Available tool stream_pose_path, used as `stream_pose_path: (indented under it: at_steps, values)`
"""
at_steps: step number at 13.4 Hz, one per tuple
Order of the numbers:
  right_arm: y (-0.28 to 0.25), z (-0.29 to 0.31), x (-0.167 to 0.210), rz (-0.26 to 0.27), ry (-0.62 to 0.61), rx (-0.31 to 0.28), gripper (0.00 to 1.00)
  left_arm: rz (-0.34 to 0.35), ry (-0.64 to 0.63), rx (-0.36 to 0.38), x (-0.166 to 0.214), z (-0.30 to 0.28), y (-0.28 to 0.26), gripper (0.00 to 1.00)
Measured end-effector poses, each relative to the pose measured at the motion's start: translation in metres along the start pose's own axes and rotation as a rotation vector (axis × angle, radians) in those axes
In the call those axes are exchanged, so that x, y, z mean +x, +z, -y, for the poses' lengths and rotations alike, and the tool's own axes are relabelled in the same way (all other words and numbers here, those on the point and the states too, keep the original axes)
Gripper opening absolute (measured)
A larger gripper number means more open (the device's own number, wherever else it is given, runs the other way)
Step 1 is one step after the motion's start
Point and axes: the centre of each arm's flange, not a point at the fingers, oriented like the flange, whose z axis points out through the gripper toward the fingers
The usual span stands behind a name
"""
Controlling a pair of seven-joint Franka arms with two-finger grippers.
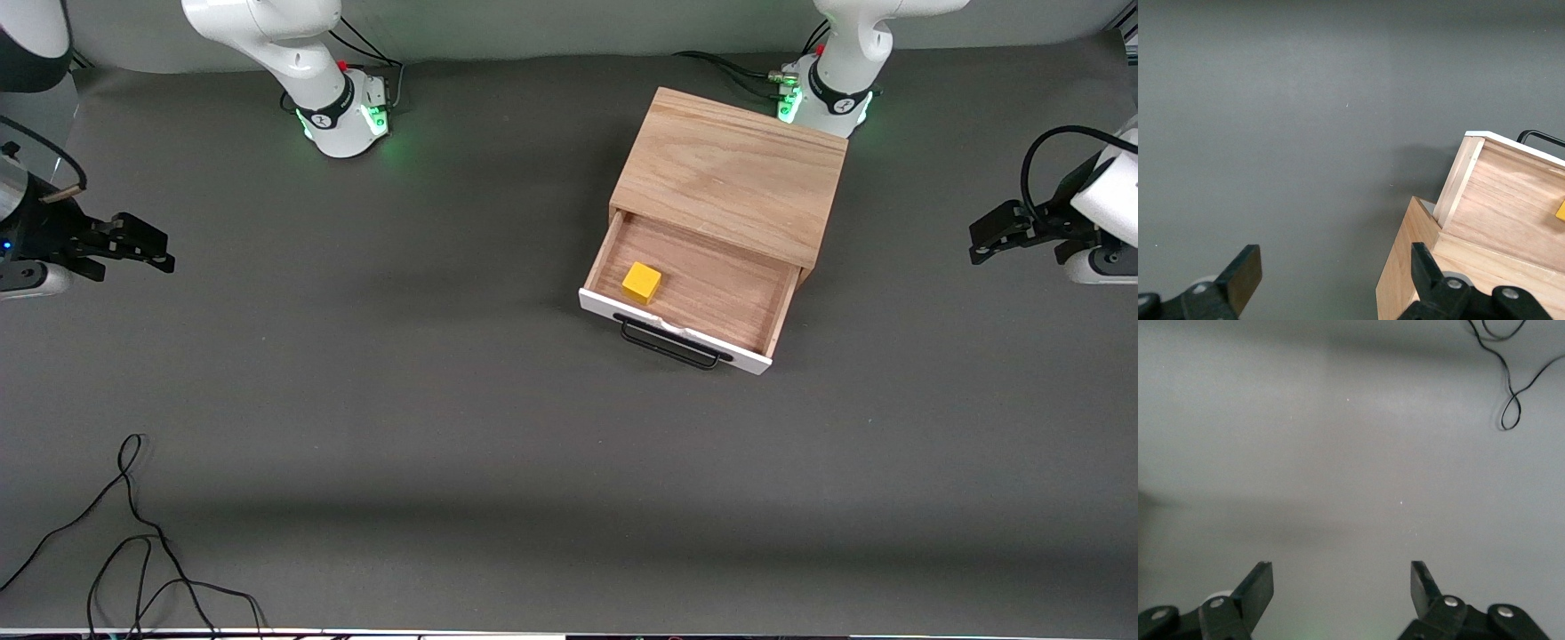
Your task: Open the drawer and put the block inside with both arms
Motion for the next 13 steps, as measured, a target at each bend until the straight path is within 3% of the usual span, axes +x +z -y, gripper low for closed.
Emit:
stream_pose_path:
  at_steps: [3, 13]
  values:
    - [-0.0016, -0.0012, 0.0001, -0.004, 0.002, -0.002, 1.0, 0.001, 0.0, 0.0, 0.0002, 0.0, 0.0005, 1.0]
    - [0.0045, -0.0046, 0.0031, 0.007, 0.008, -0.001, 1.0, 0.003, 0.0, 0.0, 0.0003, 0.0, 0.0013, 1.0]
